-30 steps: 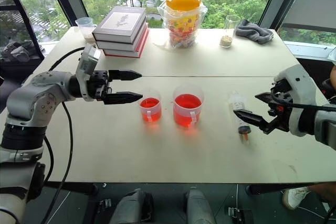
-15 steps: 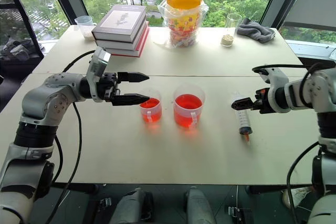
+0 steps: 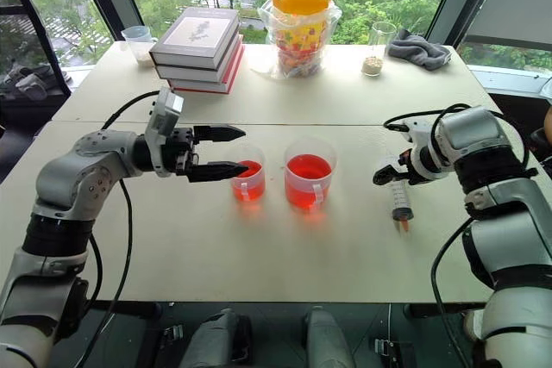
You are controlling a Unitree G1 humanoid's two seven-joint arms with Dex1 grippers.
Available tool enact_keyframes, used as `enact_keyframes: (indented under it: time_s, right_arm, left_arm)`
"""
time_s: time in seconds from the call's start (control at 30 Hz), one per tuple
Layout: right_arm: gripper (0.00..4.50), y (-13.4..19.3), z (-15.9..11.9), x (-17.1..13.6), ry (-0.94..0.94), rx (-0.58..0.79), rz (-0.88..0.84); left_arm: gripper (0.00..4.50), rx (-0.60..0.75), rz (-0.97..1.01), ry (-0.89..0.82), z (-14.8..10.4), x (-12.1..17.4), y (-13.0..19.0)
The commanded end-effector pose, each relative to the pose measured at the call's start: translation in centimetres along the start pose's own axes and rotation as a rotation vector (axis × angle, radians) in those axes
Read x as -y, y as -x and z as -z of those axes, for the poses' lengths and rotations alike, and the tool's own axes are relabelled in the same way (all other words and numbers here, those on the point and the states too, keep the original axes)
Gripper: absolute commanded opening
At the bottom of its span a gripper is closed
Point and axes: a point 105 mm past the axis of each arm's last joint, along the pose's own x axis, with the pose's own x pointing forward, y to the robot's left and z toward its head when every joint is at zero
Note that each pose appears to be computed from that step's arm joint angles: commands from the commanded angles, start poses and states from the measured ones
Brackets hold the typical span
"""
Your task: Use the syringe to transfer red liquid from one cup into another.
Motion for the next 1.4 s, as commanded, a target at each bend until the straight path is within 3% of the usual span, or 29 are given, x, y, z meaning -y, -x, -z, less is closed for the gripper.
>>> enact_keyframes:
  time_s: [0.03,0.07,0.2,0.23,0.37,0.43,0.53,0.7,0.8,0.87,1.07,1.27,1.4]
  right_arm:
    - [3.92,0.3,-0.8,0.6,0.049,0.006,0.03]
    - [3.65,0.2,-0.7,0.6,0.06,-0.002,0.033]
    - [1.58,-0.2,-0.7,0.3,0.092,-0.027,0.026]
    - [1.38,-0.2,-0.7,0.3,0.098,-0.032,0.022]
    - [1.38,0.8,-1.2,0.1,0.085,-0.008,0.015]
    - [1.38,2.6,-2.5,0.0,0.07,0.071,0.013]
    - [1.38,7.2,-5.9,-1.9,0.131,0.325,-0.043]
    - [1.38,16.0,-10.3,-6.7,0.215,0.926,-0.149]
    - [1.38,20.4,-10.1,-10.4,0.253,1.263,-0.27]
    - [1.38,21.4,-9.1,-12.4,0.252,1.379,-0.38]
    - [1.38,18.1,-5.9,-16.0,0.254,1.444,-0.469]
    - [1.38,11.9,-3.4,-16.8,0.268,1.423,-0.373]
    - [1.38,9.6,-2.9,-16.8,0.246,1.442,-0.315]
  left_arm:
    - [4.5,0.03,-0.016,-0.035,-0.9,0.3,0.4]
    - [4.5,0.032,-0.021,-0.034,-0.8,0.3,0.5]
    - [4.5,0.038,-0.033,-0.034,-0.7,0.1,0.6]
    - [4.5,0.039,-0.035,-0.035,-0.7,0.0,0.6]
    - [4.5,0.046,-0.036,-0.046,-0.9,-0.3,0.6]
    - [4.5,0.05,-0.035,-0.056,-1.2,-0.6,0.6]
    - [4.5,0.057,-0.029,-0.071,-1.8,-1.1,0.6]
    - [4.5,0.069,-0.007,-0.088,-2.9,-1.7,0.2]
    - [4.5,0.071,0.019,-0.11,-3.6,-2.1,-0.2]
    - [4.5,0.079,0.03,-0.121,-4.1,-2.5,-0.6]
    - [4.5,0.099,0.071,-0.154,-5.7,-3.1,-1.5]
    - [4.5,0.113,0.116,-0.185,-6.9,-3.3,-2.5]
    - [4.5,0.114,0.154,-0.2,-7.3,-3.0,-3.7]
